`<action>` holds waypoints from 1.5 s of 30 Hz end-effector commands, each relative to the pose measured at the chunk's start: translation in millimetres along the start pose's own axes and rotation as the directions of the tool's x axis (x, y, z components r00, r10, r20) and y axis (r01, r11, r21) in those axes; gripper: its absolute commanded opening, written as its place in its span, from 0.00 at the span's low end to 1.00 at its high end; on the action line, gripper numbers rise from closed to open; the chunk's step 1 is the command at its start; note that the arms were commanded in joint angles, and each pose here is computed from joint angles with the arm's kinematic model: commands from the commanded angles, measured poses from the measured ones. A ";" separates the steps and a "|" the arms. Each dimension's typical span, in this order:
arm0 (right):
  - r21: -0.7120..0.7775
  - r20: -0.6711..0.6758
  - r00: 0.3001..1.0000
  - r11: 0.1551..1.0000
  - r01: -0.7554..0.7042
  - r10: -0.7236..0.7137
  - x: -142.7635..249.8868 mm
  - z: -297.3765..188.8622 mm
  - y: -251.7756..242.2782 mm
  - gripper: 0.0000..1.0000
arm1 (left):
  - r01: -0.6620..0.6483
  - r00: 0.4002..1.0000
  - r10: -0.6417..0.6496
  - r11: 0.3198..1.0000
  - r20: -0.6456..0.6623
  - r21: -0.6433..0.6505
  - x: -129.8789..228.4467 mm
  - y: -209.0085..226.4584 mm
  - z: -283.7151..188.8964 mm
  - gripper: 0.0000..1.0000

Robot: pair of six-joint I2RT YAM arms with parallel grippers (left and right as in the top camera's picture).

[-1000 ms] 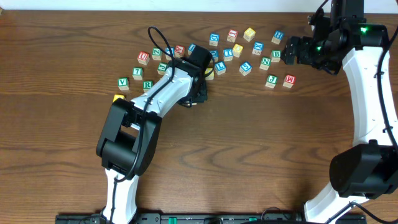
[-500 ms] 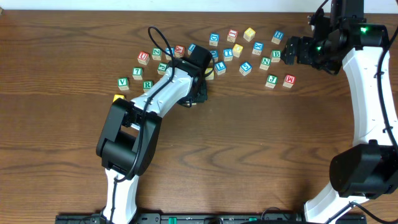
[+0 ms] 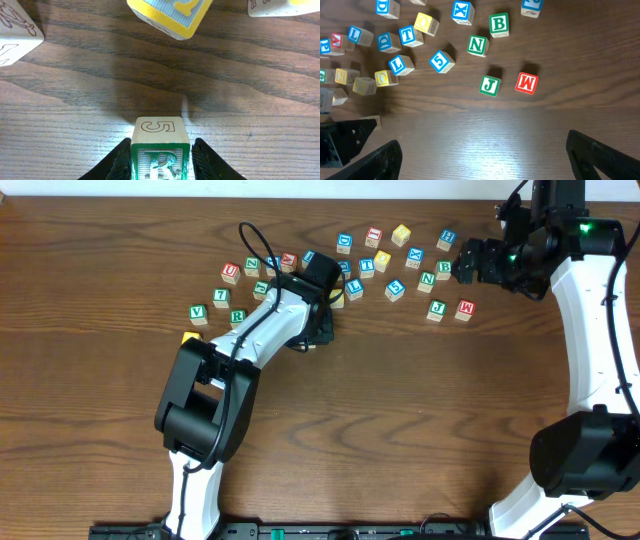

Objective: Spell out ROBOT
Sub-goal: 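Lower the R block onto the table and open the left gripper, then move the left gripper back over the yellow O block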

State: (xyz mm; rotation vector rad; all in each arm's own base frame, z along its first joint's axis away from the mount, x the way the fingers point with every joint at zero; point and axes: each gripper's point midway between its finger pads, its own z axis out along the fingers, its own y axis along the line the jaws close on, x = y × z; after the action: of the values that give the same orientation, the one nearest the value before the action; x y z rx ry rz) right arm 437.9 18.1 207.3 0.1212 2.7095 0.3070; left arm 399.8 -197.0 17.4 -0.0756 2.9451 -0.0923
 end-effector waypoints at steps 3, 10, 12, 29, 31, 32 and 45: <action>0.000 0.002 1.000 1.000 0.017 -0.017 -0.8 -0.4 1.9 0.99 | -0.054 0.998 0.054 0.998 -0.017 -0.015 3.9 2.8 8.1 0.39; 0.000 0.002 1.000 1.000 0.017 -0.017 -0.8 -0.4 1.9 0.99 | -0.085 0.996 0.085 0.996 -0.017 -0.014 3.7 2.9 8.1 0.38; 0.000 0.002 1.000 1.000 0.017 -0.017 -0.8 -0.4 1.9 0.99 | -0.095 0.995 0.095 0.995 -0.017 -0.014 3.6 2.8 8.1 0.38; 0.000 0.002 1.000 1.000 0.017 -0.017 -0.9 -0.4 1.9 0.99 | -0.109 0.994 0.109 0.994 -0.013 -0.012 2.8 2.4 8.1 0.38; 0.000 0.002 1.000 1.000 0.017 -0.017 -0.9 -0.4 1.9 0.99 | -0.109 0.994 0.109 0.994 -0.013 -0.012 2.6 2.3 7.9 0.38; 0.000 0.002 1.000 1.000 0.017 -0.017 -0.9 -0.4 1.9 0.99 | -0.109 0.994 0.109 0.994 -0.010 -0.011 1.8 1.9 7.0 0.38; -0.001 0.022 1.000 1.000 0.022 -0.022 -5.8 -0.5 2.4 0.99 | -0.023 0.982 0.012 0.998 0.188 0.058 -53.3 20.7 -88.6 0.39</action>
State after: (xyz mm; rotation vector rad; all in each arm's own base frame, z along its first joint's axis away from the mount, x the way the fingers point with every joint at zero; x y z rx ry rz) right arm 440.6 18.0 208.6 0.1186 2.6971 0.3066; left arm 415.6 -179.8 51.2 -0.0162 2.8928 -0.1074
